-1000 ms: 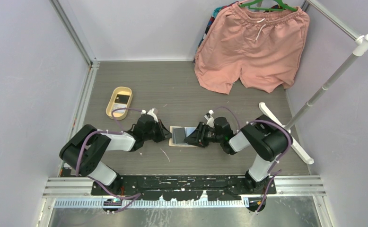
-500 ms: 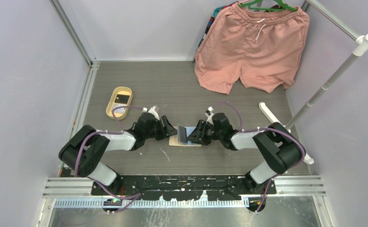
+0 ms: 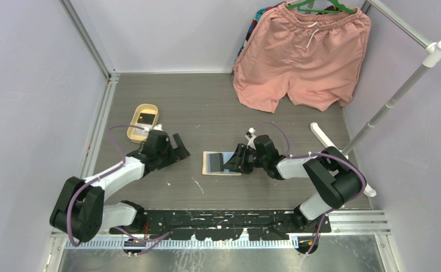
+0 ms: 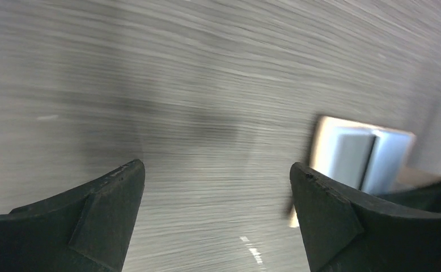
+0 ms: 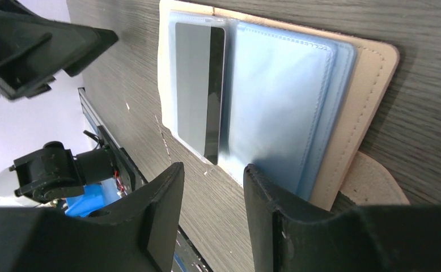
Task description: Take the credit cards out of the card holder
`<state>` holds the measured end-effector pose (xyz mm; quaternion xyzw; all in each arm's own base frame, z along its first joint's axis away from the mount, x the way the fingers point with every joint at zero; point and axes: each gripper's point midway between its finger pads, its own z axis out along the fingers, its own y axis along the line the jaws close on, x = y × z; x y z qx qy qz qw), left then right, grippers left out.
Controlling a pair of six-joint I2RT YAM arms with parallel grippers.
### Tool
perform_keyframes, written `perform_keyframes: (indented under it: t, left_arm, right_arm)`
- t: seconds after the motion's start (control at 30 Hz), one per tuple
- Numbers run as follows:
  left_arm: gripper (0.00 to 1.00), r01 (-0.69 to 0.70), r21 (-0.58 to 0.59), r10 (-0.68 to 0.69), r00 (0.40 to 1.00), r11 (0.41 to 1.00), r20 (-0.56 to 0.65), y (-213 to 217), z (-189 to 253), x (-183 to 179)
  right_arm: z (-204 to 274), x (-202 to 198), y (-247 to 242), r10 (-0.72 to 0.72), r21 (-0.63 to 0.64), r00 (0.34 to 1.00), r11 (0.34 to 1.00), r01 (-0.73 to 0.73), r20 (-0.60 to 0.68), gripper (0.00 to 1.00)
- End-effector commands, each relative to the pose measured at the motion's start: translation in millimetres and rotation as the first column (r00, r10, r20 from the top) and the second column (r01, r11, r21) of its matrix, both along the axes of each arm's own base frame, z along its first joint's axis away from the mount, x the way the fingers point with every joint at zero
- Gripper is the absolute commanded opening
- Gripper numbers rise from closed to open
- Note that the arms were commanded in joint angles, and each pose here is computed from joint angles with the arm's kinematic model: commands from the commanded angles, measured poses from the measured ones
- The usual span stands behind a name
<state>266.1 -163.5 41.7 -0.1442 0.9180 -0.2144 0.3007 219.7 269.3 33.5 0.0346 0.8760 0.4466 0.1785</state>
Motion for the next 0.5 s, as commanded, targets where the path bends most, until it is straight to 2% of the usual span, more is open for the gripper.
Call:
perform_keyframes:
  t: [0.0,0.23,0.47]
  left_arm:
    - [1.0,-0.101,0.163,0.109,0.993,0.981,-0.039,69,10,-6]
    - [0.99,-0.219,0.199,0.222,0.975,0.955,0.008,131,47,33]
    - [0.86,-0.162,0.329,0.148,0.987,0.93,0.068,156,84,82]
  right_arm:
    - [-41,-10,-26,-0.032,-0.174,0.998,0.984,0.022,-0.054,0.5]
    - [-43,-13,-24,-0.013,-0.163,0.998,0.987,0.002,-0.065,0.5]
    - [-40,-16,-21,0.007,-0.142,0.997,0.99,-0.017,-0.074,0.5]
